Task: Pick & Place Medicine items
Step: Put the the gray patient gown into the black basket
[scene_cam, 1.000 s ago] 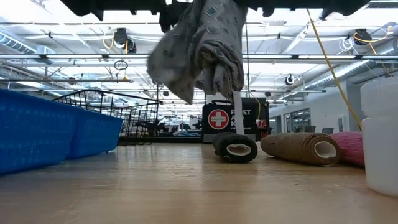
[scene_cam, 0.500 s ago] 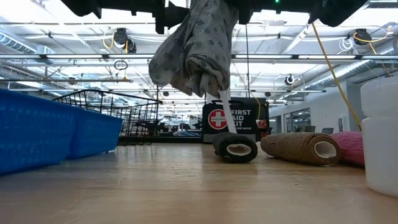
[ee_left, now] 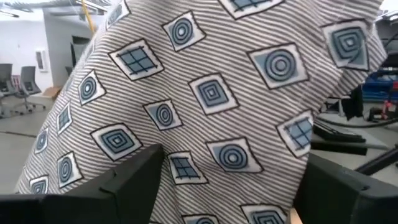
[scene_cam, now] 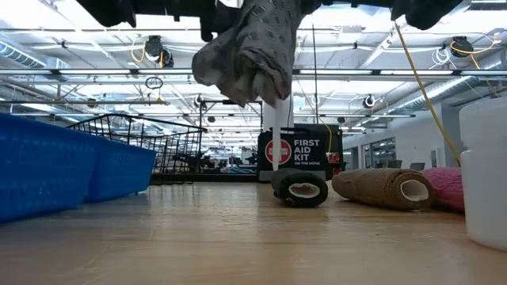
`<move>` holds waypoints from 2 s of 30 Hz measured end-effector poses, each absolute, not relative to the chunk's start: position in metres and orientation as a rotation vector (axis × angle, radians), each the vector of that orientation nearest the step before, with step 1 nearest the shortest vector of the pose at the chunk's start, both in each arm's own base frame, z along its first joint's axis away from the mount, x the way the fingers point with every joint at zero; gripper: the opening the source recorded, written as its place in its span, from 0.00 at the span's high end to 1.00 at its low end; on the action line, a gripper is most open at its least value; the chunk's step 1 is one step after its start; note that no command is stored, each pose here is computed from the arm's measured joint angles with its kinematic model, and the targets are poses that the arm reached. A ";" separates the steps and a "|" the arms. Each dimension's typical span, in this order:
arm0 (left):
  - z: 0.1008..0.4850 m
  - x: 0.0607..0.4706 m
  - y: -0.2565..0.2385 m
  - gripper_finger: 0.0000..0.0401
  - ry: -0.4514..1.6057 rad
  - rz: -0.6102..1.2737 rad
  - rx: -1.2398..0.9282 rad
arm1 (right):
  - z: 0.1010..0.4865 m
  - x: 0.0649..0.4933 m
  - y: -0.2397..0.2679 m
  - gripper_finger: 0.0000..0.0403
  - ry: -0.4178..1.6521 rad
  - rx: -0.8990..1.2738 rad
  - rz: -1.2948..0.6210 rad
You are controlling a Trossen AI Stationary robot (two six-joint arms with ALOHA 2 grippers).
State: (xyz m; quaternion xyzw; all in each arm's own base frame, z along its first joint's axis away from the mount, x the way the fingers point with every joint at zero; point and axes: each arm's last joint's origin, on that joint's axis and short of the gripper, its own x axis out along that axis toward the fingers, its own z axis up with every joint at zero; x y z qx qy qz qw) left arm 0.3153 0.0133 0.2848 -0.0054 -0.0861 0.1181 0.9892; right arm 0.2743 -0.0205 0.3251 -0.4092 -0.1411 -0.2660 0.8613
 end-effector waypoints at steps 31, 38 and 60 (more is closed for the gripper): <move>0.287 0.383 0.023 0.41 -0.117 0.659 0.080 | 0.322 0.275 -0.014 0.97 -0.248 -0.807 -0.585; 0.290 0.384 0.019 0.43 -0.143 0.588 0.079 | 0.323 0.275 -0.011 0.97 -0.277 -0.742 -0.558; 0.335 0.316 0.017 0.92 -0.057 0.643 0.115 | 0.321 0.265 -0.005 0.78 -0.109 -0.598 -0.603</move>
